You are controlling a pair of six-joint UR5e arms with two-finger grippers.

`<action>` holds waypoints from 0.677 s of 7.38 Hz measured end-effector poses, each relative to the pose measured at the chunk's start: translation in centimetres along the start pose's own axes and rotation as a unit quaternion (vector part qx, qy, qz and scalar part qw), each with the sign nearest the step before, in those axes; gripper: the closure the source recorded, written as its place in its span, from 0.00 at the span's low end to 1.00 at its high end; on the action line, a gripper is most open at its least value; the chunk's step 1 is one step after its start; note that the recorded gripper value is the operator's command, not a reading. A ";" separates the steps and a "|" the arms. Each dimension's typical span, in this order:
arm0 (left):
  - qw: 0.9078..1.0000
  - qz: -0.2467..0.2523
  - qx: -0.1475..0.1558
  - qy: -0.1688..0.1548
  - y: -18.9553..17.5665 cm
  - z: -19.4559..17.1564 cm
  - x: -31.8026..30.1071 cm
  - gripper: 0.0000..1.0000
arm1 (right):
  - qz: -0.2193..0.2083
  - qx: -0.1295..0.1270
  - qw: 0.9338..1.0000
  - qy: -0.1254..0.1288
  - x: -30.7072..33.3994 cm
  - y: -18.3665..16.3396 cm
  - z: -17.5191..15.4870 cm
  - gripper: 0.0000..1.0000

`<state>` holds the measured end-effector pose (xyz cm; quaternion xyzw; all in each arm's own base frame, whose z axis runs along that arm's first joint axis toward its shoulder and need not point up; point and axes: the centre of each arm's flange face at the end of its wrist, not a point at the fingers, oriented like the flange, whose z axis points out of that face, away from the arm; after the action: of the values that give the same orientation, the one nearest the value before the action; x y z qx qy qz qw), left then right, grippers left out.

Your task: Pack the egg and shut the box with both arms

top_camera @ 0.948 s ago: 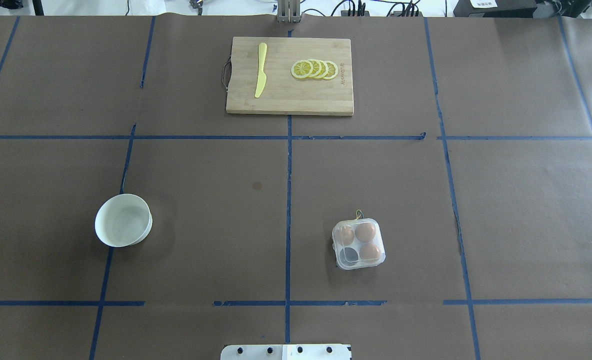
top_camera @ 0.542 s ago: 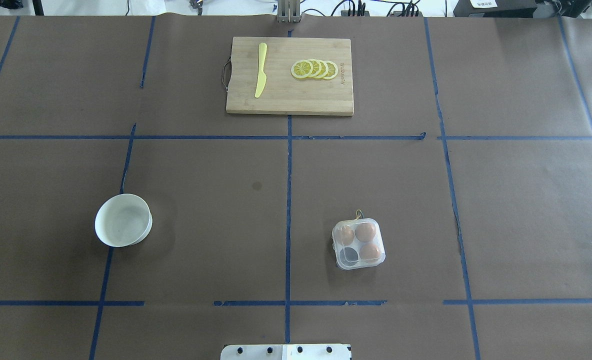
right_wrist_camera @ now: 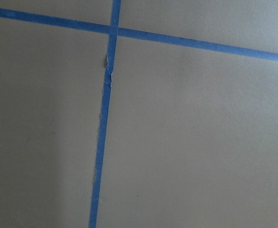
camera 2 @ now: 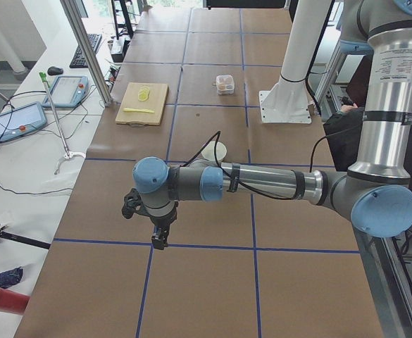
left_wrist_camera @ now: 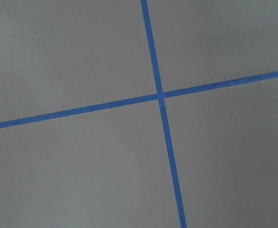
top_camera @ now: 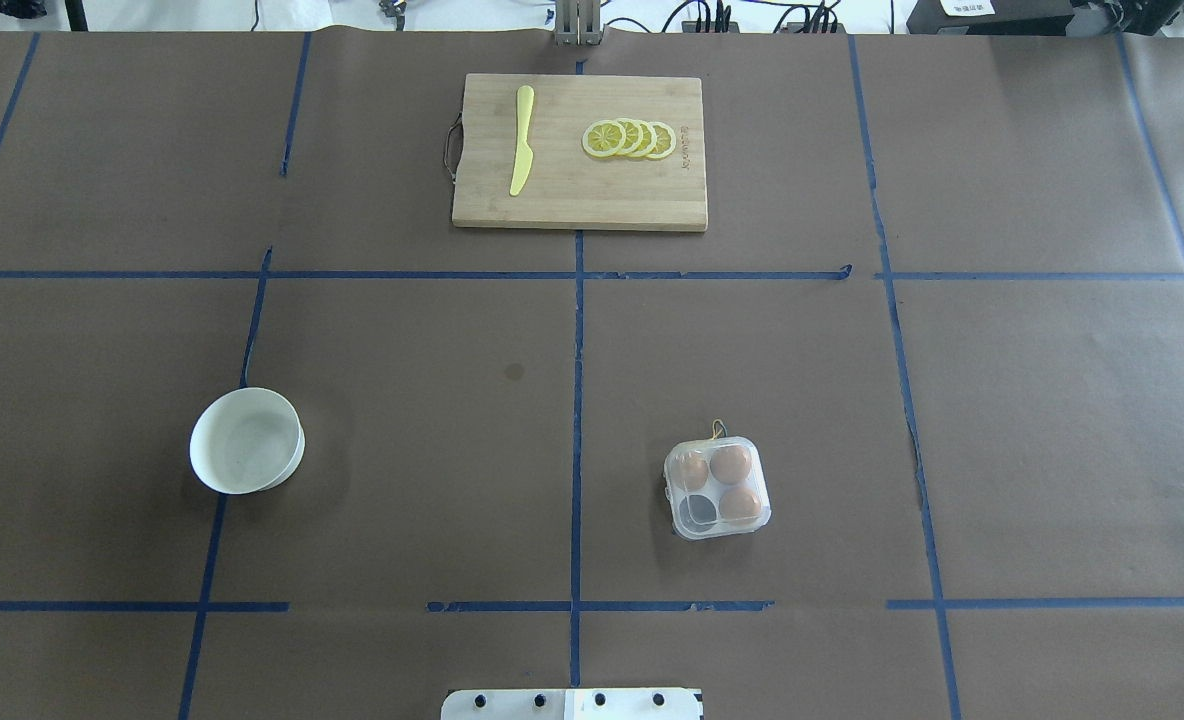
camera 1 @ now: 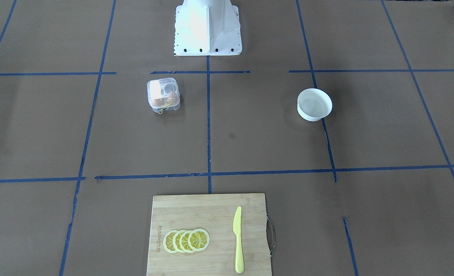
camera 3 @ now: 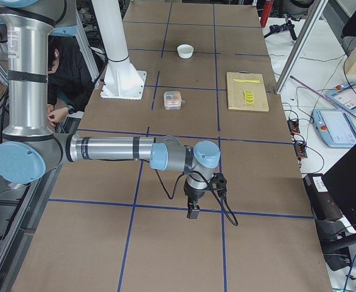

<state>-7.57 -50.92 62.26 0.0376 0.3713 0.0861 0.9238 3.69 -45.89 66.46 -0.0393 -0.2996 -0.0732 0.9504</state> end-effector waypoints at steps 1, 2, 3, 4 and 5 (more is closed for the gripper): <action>1.000 0.001 0.000 0.000 0.0 0.0 0.0 0.00 | -0.001 0.000 1.000 0.000 -0.1 0.0 0.0 0.00; 1.000 0.001 0.001 0.000 0.0 0.0 0.0 0.00 | -0.001 0.000 1.000 0.000 -0.1 -0.1 0.0 0.00; 1.000 0.001 0.001 0.000 0.0 -0.1 0.1 0.00 | -0.002 0.000 1.000 0.000 -0.2 -0.1 0.0 0.00; 1.000 0.001 0.001 0.000 0.0 -0.1 0.1 0.00 | -0.002 0.000 1.000 0.000 -0.2 -0.1 0.0 0.00; 1.000 0.001 0.001 0.000 0.0 -0.1 0.0 0.00 | -0.002 -0.001 1.000 0.000 -0.2 -0.1 0.1 0.00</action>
<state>-7.57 -50.93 62.18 0.0386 0.3711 0.0865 0.9237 3.50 -45.97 66.44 -0.0396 -0.2995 -0.0754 0.9503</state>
